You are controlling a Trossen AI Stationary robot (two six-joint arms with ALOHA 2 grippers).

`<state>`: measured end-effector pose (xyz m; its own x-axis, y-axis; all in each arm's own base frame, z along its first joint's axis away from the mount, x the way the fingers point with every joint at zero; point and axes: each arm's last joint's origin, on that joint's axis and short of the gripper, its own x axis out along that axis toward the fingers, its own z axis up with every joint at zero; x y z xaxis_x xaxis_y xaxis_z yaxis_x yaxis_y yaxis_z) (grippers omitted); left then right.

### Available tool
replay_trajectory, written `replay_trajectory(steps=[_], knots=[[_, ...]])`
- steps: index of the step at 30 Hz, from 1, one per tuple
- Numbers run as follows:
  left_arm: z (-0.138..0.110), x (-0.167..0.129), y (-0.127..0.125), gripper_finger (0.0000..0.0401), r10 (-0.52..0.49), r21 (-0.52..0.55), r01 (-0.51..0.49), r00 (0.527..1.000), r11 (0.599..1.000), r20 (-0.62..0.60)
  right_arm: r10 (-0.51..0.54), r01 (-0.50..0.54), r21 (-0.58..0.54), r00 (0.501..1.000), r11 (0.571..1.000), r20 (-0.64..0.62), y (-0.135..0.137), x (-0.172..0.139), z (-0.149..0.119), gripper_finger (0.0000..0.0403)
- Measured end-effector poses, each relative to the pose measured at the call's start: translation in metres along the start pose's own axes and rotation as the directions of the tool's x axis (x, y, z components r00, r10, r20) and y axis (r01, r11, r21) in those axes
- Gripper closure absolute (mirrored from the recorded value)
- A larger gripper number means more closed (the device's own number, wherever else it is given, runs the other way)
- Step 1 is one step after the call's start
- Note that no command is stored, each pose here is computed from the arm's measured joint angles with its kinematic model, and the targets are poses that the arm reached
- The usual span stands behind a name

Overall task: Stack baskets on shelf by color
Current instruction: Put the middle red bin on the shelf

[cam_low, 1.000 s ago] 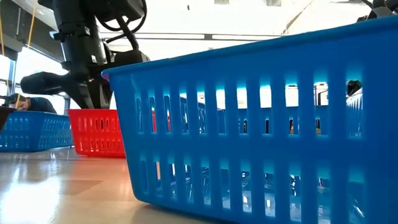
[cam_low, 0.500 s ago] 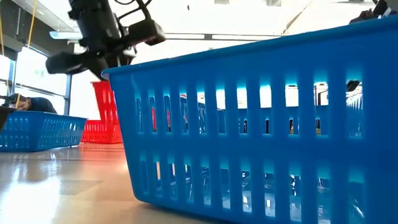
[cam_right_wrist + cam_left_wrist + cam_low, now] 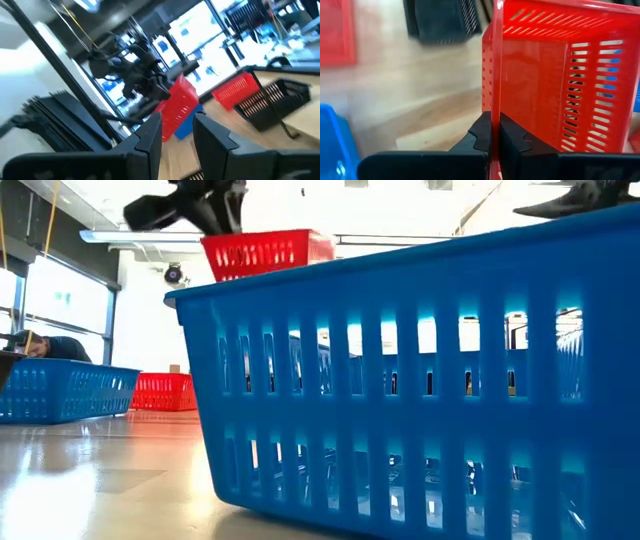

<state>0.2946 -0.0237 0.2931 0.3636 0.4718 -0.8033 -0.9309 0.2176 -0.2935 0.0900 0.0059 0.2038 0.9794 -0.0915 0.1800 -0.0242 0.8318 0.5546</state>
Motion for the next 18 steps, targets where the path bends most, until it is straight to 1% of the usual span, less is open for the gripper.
replay_trajectory(steps=[3,8,11,13,18], knots=[[0.012,-0.008,-0.003,0.0399,0.001,0.047,-0.003,1.0,0.999,0.031,0.014,-0.014,-0.012,1.0,1.0,0.021,0.006,0.0,0.009,0.0306],[0.031,-0.017,-0.006,0.0399,0.013,0.121,-0.024,0.996,0.992,0.092,0.015,-0.012,-0.075,0.999,0.997,0.046,0.024,0.005,0.037,0.0306],[0.042,-0.019,-0.007,0.04,0.009,0.156,-0.026,0.994,0.987,0.107,-0.061,0.063,-0.091,0.998,0.994,0.018,0.032,0.014,0.049,0.0306],[0.046,-0.018,-0.006,0.04,0.017,0.18,-0.039,0.993,0.983,0.119,-0.102,0.099,-0.104,0.995,0.99,-0.024,0.037,0.023,0.053,0.0306],[0.052,-0.015,-0.003,0.04,0.057,0.225,-0.099,0.981,0.969,0.186,-0.157,0.151,-0.063,0.982,0.987,-0.109,0.05,0.053,0.061,0.0306]])
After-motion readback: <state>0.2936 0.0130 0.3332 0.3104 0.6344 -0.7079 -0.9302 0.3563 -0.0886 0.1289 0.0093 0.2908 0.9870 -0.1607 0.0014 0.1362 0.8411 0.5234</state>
